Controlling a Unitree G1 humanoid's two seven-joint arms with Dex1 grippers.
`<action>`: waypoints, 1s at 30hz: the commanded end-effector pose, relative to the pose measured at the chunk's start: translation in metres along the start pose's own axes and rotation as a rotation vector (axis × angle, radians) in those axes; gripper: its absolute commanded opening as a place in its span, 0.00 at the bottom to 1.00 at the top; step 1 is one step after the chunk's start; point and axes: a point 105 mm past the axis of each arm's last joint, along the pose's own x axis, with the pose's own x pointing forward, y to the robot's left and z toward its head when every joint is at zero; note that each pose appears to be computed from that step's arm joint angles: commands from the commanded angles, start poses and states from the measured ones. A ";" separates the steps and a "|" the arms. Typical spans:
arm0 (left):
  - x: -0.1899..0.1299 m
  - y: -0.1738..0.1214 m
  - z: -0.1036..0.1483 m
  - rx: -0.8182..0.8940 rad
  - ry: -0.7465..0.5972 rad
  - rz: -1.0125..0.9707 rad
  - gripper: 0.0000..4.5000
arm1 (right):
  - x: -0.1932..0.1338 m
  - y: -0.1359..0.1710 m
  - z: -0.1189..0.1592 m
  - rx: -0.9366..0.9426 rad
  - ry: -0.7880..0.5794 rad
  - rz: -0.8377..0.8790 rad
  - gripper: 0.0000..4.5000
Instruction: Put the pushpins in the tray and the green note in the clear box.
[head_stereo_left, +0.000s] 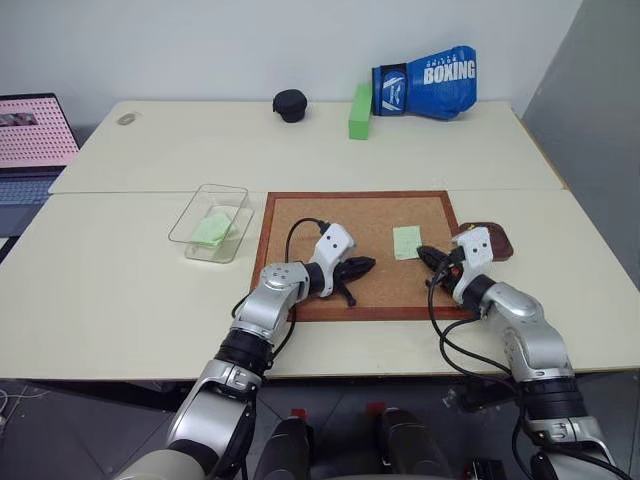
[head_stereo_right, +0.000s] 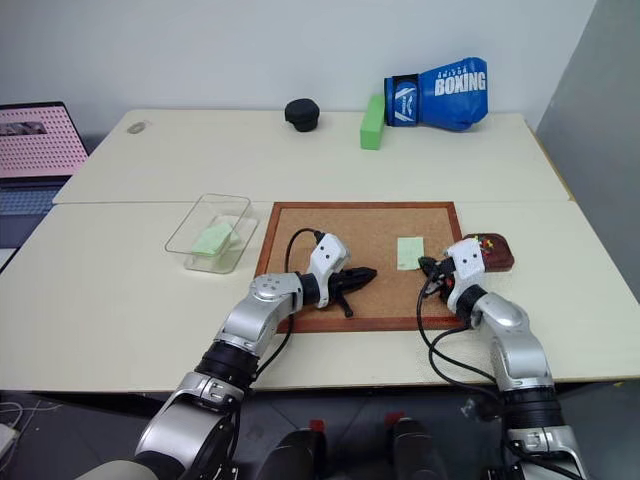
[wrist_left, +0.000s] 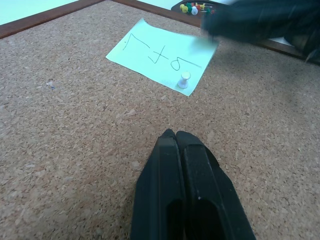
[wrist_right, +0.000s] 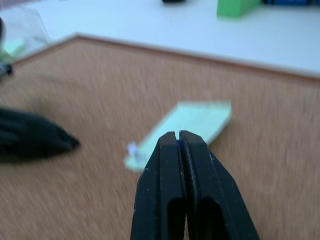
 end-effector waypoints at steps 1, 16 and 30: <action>0.002 -0.004 -0.004 -0.020 0.014 -0.012 0.00 | -0.003 -0.006 0.022 -0.024 -0.080 -0.017 0.00; 0.001 -0.005 -0.008 -0.025 0.031 -0.017 0.00 | -0.027 -0.091 0.006 -0.445 0.122 -0.452 0.00; 0.002 -0.003 -0.007 -0.019 0.022 -0.009 0.00 | -0.031 -0.102 -0.001 -0.629 0.167 -0.471 0.25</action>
